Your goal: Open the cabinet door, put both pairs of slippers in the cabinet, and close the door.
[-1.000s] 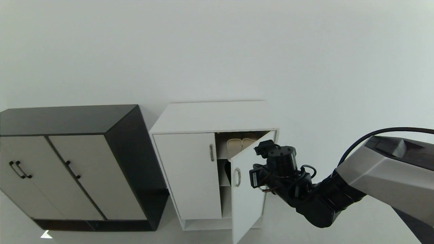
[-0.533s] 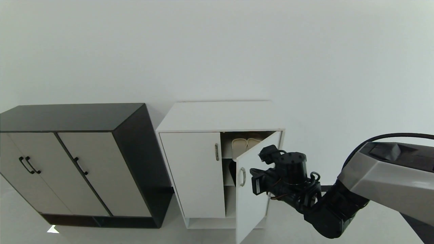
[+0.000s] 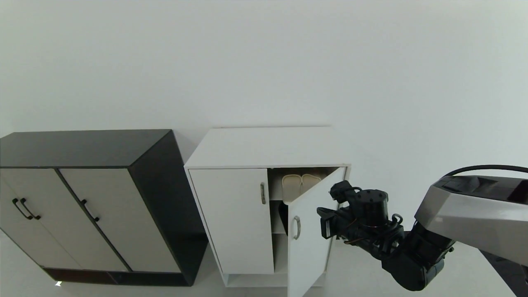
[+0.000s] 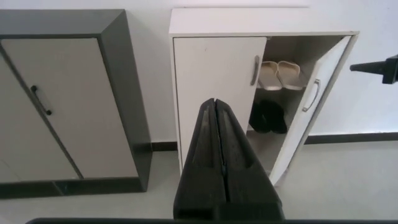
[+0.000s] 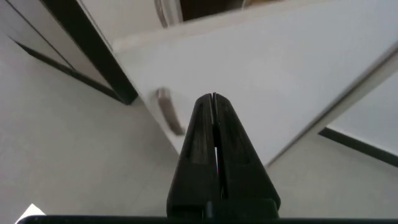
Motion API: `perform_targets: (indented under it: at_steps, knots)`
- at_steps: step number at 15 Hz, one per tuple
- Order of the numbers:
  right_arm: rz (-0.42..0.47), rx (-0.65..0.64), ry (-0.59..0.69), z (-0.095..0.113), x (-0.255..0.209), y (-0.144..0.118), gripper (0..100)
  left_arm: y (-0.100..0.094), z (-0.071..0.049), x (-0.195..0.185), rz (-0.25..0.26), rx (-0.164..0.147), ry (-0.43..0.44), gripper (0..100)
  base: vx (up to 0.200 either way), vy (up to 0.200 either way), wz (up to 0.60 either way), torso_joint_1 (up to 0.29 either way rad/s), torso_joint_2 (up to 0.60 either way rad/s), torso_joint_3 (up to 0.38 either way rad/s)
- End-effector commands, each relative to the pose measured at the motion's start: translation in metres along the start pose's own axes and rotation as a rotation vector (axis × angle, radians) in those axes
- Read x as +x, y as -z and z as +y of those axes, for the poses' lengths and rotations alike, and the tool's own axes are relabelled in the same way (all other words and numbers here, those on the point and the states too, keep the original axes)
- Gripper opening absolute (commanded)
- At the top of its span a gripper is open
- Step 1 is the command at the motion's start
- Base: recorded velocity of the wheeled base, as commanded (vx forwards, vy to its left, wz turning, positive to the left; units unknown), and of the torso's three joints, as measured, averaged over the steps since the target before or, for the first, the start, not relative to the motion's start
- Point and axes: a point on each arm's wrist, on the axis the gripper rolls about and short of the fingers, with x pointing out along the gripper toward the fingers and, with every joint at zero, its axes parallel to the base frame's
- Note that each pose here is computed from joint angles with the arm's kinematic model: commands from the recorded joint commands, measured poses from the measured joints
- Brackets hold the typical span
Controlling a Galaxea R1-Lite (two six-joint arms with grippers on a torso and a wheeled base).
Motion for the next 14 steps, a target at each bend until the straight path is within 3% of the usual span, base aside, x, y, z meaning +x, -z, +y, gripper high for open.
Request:
perform_targets:
  at_steps: [1, 3, 4, 6, 14]
  knots:
    - [0.012, 0.000, 0.001, -0.001, 0.000, 0.004, 0, 0.000, 0.000, 0.000, 0.000, 0.000, -0.002, 0, 0.200, 0.000, 0.00, 0.012, 0.00, 0.002]
    - [0.015, 0.000, 0.001, -0.001, 0.000, 0.004, 0, 0.000, 0.000, 0.000, 0.000, 0.000, 0.000, 0, 0.200, 0.000, 0.00, -0.005, 0.01, 0.005]
    - [0.052, 0.003, 0.002, -0.003, -0.008, 0.016, 0, 0.000, 0.000, 0.000, 0.000, -0.001, 0.000, 0, 0.000, 0.000, 0.00, 0.000, 0.00, 0.000]
    - [0.028, 0.007, 0.004, -0.009, -0.007, 0.022, 0, 0.000, 0.000, 0.000, 0.000, -0.001, 0.000, 0, 0.000, 0.000, 0.00, 0.000, 0.00, 0.000]
    - [0.005, 0.009, 0.016, -0.014, 0.028, 0.017, 0, 0.000, 0.000, 0.000, -0.002, -0.001, 0.000, 0, 0.000, 0.000, 0.00, 0.000, 0.00, 0.000]
